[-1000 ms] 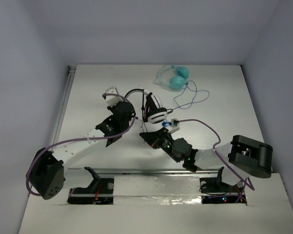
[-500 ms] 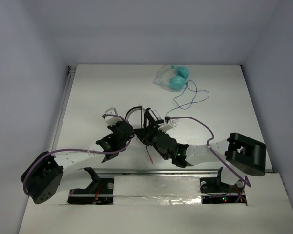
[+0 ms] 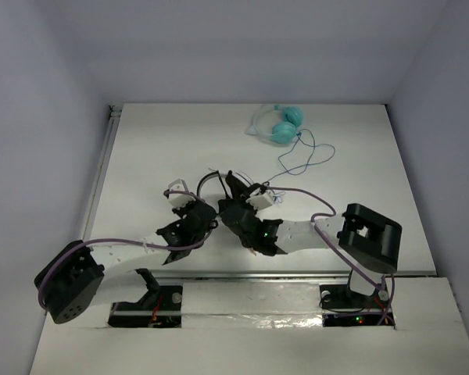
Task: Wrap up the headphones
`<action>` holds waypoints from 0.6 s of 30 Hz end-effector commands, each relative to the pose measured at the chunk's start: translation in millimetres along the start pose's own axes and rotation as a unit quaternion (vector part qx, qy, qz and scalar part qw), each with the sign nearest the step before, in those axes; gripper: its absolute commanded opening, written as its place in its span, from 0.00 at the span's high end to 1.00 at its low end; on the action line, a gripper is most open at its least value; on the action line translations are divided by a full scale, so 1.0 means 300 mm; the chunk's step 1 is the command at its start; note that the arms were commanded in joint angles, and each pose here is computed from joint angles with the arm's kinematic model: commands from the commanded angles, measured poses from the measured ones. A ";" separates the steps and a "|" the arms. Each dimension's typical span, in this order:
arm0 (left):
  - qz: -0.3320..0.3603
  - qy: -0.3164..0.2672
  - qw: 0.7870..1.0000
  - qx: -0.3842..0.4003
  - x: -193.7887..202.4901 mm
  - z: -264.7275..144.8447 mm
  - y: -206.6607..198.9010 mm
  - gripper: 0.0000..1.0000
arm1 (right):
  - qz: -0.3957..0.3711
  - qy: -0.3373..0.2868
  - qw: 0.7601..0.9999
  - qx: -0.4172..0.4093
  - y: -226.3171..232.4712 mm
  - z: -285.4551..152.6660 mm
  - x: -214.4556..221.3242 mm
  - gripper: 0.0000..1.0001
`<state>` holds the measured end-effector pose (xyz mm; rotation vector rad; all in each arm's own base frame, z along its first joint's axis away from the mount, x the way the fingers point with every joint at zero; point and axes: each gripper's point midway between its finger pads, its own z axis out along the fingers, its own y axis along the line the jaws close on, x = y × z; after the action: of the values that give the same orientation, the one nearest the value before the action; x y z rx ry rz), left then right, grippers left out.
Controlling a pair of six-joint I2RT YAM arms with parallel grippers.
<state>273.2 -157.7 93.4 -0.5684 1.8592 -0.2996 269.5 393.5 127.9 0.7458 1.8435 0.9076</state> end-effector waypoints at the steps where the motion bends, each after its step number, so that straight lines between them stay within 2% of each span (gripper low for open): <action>1: -0.035 0.035 0.996 0.074 0.028 -0.059 -0.159 1.00 | 0.073 -0.108 0.991 0.022 0.035 0.098 -0.192 1.00; 6: -0.013 0.026 0.998 0.063 0.034 -0.041 -0.177 1.00 | 0.100 -0.103 0.989 0.043 0.017 0.150 -0.218 1.00; 7: -0.015 0.027 0.997 0.074 0.036 -0.045 -0.205 1.00 | 0.074 -0.101 0.990 0.060 -0.005 0.179 -0.187 0.97; 9: -0.015 0.028 0.996 0.078 0.035 -0.047 -0.215 1.00 | 0.072 -0.099 0.991 0.059 0.029 0.193 -0.180 0.97; 11: -0.012 0.028 0.997 0.077 0.029 -0.045 -0.229 1.00 | 0.044 -0.087 0.991 0.089 -0.028 0.222 -0.129 0.97; 18: 0.007 0.043 0.997 0.066 0.074 -0.027 -0.222 1.00 | 0.010 -0.053 0.993 0.101 -0.098 0.245 -0.053 0.95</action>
<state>278.2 -175.6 86.2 -0.5050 1.8860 -0.2249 329.9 370.8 68.4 0.9143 1.9004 0.6243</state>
